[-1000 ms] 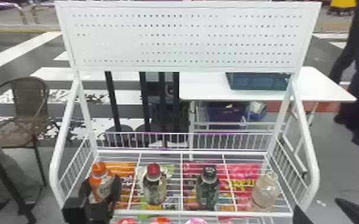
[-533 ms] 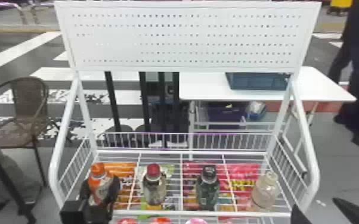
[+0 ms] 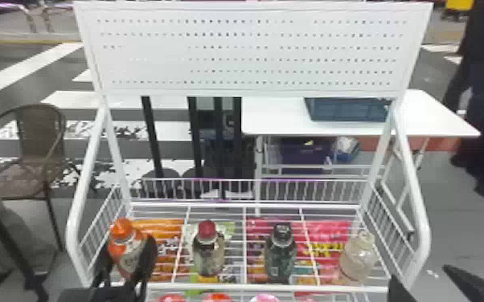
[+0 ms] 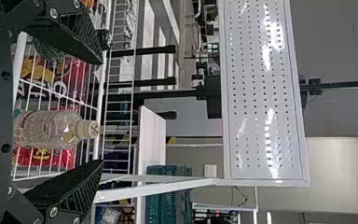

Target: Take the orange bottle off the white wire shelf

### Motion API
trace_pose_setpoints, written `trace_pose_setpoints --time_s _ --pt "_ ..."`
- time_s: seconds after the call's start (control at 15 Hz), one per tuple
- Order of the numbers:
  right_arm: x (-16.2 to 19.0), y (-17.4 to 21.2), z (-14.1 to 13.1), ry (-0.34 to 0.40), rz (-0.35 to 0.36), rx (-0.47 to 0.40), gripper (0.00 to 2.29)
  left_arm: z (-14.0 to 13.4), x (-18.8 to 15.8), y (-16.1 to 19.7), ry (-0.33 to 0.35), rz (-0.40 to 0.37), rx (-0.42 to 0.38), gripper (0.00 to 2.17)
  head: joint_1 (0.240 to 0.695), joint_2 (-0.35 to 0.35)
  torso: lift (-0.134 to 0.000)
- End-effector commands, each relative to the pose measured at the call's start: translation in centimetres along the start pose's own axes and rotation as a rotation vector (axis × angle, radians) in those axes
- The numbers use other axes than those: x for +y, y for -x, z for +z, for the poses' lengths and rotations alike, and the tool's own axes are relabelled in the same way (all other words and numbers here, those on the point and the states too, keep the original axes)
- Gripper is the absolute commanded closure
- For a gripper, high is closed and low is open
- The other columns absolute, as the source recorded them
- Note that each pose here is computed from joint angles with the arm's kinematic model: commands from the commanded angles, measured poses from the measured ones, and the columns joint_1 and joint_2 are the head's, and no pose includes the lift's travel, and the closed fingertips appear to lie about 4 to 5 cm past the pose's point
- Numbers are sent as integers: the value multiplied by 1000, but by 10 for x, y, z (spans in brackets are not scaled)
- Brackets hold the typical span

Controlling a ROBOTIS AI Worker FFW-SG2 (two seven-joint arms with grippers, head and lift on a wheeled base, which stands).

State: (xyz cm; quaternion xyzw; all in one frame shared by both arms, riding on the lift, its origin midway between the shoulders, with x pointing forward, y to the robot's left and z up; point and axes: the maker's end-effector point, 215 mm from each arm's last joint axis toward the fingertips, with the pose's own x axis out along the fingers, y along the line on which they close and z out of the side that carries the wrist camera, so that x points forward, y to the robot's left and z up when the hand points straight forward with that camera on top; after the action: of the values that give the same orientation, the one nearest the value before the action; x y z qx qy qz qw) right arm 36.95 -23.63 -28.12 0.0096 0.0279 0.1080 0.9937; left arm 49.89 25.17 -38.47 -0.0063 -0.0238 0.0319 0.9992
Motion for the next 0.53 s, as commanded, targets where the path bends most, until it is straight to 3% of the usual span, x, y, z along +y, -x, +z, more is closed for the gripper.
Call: trace_pose_setpoints --time_s 0.0,0.13,0.47 --pt "0 0 -1 1 1 3 144 10 1 19 -14 -2 2 640 499 0 0" --pt "2 0 -2 0 5 3 144 8 13 33 -32 15 58 640 499 0 0" --pt "5 -2 -2 1 11 3 144 41 23 69 -55 31 45 640 499 0 0"
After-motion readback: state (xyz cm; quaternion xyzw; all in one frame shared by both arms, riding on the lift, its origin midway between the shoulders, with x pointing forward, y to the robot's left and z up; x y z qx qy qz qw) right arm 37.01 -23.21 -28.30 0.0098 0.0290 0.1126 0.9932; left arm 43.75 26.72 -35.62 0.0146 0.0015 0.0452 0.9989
